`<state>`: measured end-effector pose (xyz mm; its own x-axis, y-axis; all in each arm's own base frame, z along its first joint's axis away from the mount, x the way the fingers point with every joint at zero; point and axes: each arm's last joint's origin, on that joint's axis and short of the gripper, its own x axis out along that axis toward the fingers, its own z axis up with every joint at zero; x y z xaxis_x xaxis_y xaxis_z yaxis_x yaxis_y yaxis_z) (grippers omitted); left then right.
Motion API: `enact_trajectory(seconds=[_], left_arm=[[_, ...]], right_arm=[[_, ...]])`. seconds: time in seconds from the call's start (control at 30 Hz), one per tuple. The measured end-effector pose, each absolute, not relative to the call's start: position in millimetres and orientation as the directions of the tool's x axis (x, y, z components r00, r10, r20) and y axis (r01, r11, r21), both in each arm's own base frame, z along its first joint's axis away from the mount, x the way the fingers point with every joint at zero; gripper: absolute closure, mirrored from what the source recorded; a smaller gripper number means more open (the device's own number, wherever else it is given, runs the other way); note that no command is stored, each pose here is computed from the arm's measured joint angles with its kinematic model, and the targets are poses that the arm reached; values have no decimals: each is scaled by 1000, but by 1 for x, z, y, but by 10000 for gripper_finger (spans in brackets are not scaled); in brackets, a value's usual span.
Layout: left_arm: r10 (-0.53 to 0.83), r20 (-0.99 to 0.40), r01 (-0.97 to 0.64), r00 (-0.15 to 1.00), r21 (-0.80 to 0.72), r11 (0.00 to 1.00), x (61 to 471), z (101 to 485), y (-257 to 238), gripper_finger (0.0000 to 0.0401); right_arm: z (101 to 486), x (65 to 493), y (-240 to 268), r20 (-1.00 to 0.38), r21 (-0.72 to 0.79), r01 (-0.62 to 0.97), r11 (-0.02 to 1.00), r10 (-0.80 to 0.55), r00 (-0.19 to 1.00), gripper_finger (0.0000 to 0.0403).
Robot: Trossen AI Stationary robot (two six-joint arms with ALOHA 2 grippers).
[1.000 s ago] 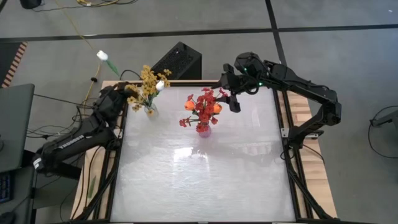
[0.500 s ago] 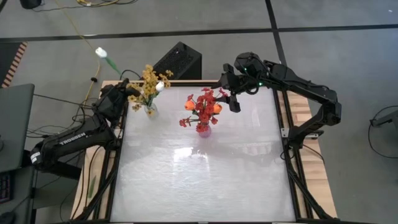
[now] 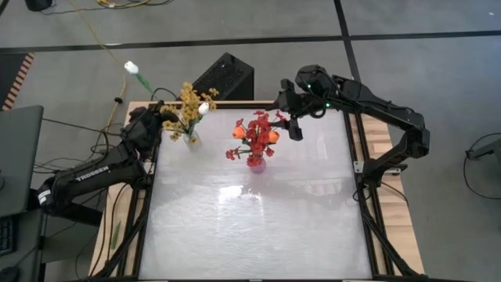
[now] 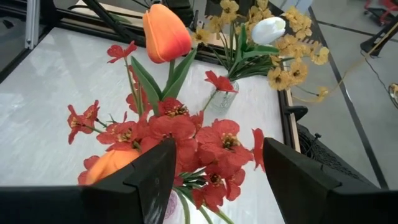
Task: Sort flowers into vase by color
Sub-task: Put the white tulip into the transparent vase
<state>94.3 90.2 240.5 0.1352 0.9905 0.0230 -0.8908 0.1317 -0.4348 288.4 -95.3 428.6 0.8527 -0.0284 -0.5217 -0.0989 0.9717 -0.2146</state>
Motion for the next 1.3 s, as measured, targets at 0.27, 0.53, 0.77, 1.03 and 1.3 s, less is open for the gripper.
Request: enact_trajectory(seconds=[0.27, 0.53, 0.77, 1.03, 1.3], left_arm=[[988, 8, -911, 156, -386, 147, 97, 238, 92, 401], [989, 29, -913, 145, -380, 145, 94, 241, 90, 401], [982, 5, -914, 190, -364, 179, 98, 238, 91, 401], [982, 12, -916, 187, -359, 179, 105, 237, 97, 401], [965, 57, -894, 256, -366, 259, 112, 238, 110, 401]], right_arm=[[428, 289, -95, -526, -180, -85, 980, -23, 850, 138], [436, 294, -85, -470, -277, -118, 954, -28, 882, 138], [466, 279, -83, -440, -303, -4, 953, -136, 888, 138], [470, 260, -91, -542, -252, 134, 958, -255, 801, 138], [468, 262, -87, -559, -186, 136, 973, -219, 800, 138]])
